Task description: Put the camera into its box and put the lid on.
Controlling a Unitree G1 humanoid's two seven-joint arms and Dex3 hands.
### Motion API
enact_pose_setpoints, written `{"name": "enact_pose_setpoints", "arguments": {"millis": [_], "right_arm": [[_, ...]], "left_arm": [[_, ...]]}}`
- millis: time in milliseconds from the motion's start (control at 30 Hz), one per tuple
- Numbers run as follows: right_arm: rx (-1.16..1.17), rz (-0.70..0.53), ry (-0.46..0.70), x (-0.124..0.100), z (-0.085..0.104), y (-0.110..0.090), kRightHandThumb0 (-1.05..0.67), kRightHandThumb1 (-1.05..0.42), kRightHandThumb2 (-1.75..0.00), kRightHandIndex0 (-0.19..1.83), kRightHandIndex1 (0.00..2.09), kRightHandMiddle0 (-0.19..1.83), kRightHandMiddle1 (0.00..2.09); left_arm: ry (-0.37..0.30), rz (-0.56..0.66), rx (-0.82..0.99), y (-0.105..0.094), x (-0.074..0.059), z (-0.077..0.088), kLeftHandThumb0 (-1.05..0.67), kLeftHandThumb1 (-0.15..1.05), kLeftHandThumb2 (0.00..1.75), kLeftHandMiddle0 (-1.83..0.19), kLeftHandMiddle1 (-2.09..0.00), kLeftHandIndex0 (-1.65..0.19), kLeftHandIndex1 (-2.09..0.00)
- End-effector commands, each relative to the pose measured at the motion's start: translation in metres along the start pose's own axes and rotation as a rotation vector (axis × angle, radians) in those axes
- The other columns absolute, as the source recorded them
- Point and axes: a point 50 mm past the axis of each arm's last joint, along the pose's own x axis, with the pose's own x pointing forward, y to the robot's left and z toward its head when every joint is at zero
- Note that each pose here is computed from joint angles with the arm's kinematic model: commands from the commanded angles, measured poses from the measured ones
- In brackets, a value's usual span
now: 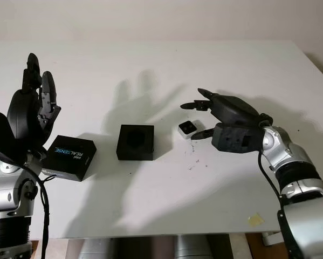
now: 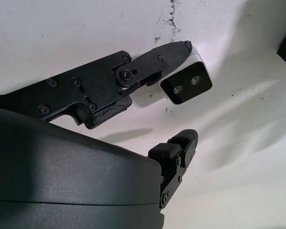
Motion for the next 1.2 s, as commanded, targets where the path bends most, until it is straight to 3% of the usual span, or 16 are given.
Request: {"name": "enact_pose_setpoints", "arguments": {"millis": [0, 667, 833, 1000, 1167], "right_arm": [[0.012, 0.0, 0.005, 0.001, 0.0, 0.0, -0.57, -0.88, -0.05, -0.04, 0.02, 0.48, 0.2], [0.017, 0.02, 0.004, -0.004, -0.005, 0.002, -0.53, -0.87, -0.06, -0.04, 0.06, 0.51, 0.3], [0.04, 0.004, 0.011, -0.005, -0.007, 0.004, -0.51, -0.88, -0.05, -0.01, 0.06, 0.28, 0.91], [0.099, -0.006, 0.013, -0.004, -0.007, 0.007, -0.48, -0.89, -0.06, 0.0, 0.06, 0.26, 1.12], [0.114, -0.006, 0.015, -0.001, -0.006, 0.011, -0.47, -0.9, -0.06, 0.02, 0.06, 0.27, 1.17]], "left_arm": [[-0.015, 0.003, 0.014, 0.001, -0.001, 0.003, -0.72, 1.05, 0.6, 0.19, 0.0, 0.19, 0.0], [-0.032, -0.005, 0.03, -0.004, 0.002, 0.008, -0.71, 1.05, 0.61, 0.19, 0.0, 0.19, 0.0], [-0.032, -0.015, 0.054, -0.005, 0.003, 0.008, -0.73, 1.05, 0.62, 0.19, 0.0, 0.19, 0.0], [-0.029, -0.01, 0.05, -0.006, 0.003, 0.007, -0.72, 1.05, 0.62, 0.19, 0.0, 0.19, 0.0], [-0.027, -0.005, 0.059, -0.006, 0.002, 0.008, -0.73, 1.05, 0.62, 0.19, 0.0, 0.19, 0.0]]}}
